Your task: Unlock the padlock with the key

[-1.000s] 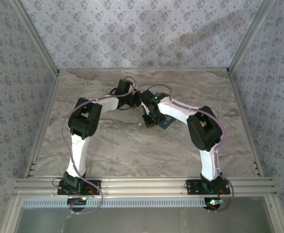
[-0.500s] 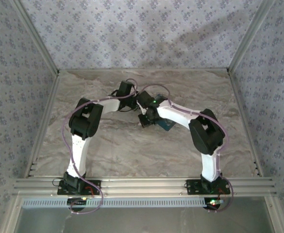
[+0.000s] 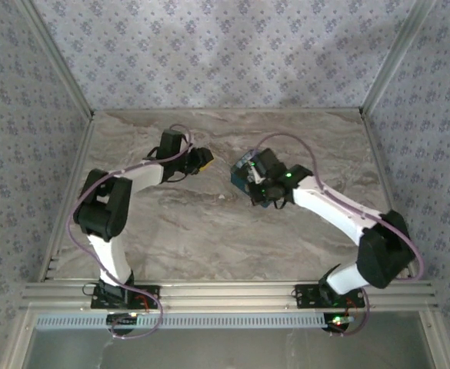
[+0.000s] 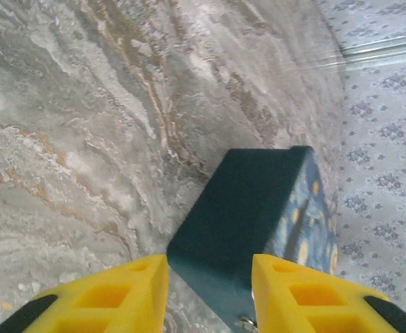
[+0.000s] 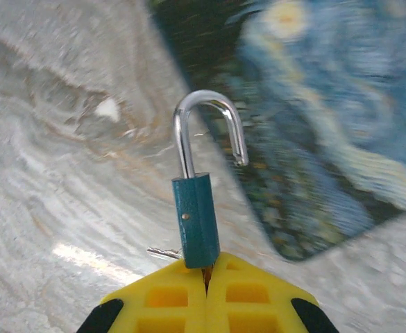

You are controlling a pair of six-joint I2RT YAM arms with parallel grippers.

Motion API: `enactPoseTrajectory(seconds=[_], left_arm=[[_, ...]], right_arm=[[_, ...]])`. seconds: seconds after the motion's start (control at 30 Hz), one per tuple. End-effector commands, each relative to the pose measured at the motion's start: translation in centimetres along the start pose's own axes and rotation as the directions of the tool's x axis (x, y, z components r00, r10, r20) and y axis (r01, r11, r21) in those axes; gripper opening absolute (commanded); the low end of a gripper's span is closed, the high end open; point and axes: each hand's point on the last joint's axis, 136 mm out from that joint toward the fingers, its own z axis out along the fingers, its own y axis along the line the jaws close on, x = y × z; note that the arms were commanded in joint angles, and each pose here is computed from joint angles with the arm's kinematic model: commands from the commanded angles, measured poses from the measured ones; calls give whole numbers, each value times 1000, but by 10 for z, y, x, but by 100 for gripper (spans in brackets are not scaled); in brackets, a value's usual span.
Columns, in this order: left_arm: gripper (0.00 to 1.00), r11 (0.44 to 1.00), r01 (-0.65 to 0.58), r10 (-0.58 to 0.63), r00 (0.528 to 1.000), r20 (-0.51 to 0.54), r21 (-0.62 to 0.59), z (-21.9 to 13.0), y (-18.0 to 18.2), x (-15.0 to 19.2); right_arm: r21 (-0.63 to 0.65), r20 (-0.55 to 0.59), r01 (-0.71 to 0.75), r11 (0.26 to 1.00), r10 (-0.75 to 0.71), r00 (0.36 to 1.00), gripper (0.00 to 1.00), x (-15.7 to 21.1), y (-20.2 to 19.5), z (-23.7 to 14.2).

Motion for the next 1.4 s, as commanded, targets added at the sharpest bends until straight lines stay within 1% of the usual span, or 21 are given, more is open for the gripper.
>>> enactPoseTrajectory(seconds=[0.0, 0.1, 0.17, 0.27, 0.47, 0.57, 0.63, 0.7, 0.73, 0.87, 0.93, 1.03, 1.07, 1.13, 1.17, 1.23, 1.27, 1.37], left_arm=[[39, 998, -54, 54, 998, 31, -17, -15, -2, 7], [42, 996, -76, 78, 996, 51, -36, -27, -2, 14], [43, 995, -94, 96, 994, 55, -40, -32, -4, 21], [43, 992, -111, 114, 993, 44, -53, -35, -4, 33], [44, 993, -109, 112, 992, 52, -48, -37, 0, 47], [45, 992, -121, 123, 991, 59, -47, -41, -2, 50], [45, 991, -126, 129, 990, 63, -49, -43, -2, 52], [45, 990, -130, 133, 989, 70, -50, -47, -3, 53], [45, 990, -132, 136, 988, 76, -54, -49, -2, 52], [45, 988, -142, 148, 985, 94, -69, -56, 0, 53], [46, 986, -146, 154, 983, 102, -81, -60, 1, 52], [46, 984, -151, 161, 980, 114, -93, -65, 2, 52], [47, 983, -155, 166, 979, 118, -98, -67, 2, 52], [50, 982, -156, 170, 977, 130, -111, -71, 4, 51], [49, 981, -157, 172, 976, 136, -115, -74, 4, 50], [50, 979, -160, 179, 972, 153, -130, -80, 6, 48], [52, 978, -160, 181, 970, 162, -137, -84, 6, 47], [53, 974, -164, 192, 964, 184, -157, -95, 10, 44]], right_arm=[[90, 8, -155, 984, 155, 988, 0, 13, -42, -12], [141, 10, -319, 937, 321, 947, 0, 30, -76, -16], [177, 11, -435, 883, 441, 898, 0, 47, -98, -15], [227, 3, -537, 813, 550, 835, 0, 73, -122, -11], [283, -40, -625, 728, 660, 750, 0, 110, -145, 13], [284, -38, -652, 703, 687, 725, 0, 118, -151, 22], [294, -61, -656, 695, 699, 713, 0, 124, -152, 26], [288, -51, -661, 693, 700, 712, 0, 121, -154, 31], [293, -57, -661, 691, 703, 709, 4, 122, -155, 33], [298, -70, -667, 682, 713, 698, 7, 125, -157, 38], [298, -72, -672, 677, 718, 692, 13, 126, -158, 39], [301, -86, -681, 668, 730, 678, 19, 128, -159, 41], [308, -85, -678, 667, 729, 679, 24, 129, -160, 39], [322, -81, -674, 665, 729, 680, 34, 129, -162, 35], [335, -84, -670, 663, 729, 679, 37, 130, -163, 31], [335, -64, -672, 660, 728, 683, 40, 127, -164, 23], [332, -52, -675, 659, 727, 684, 42, 125, -165, 18], [333, -24, -678, 655, 725, 689, 45, 119, -167, 6]])
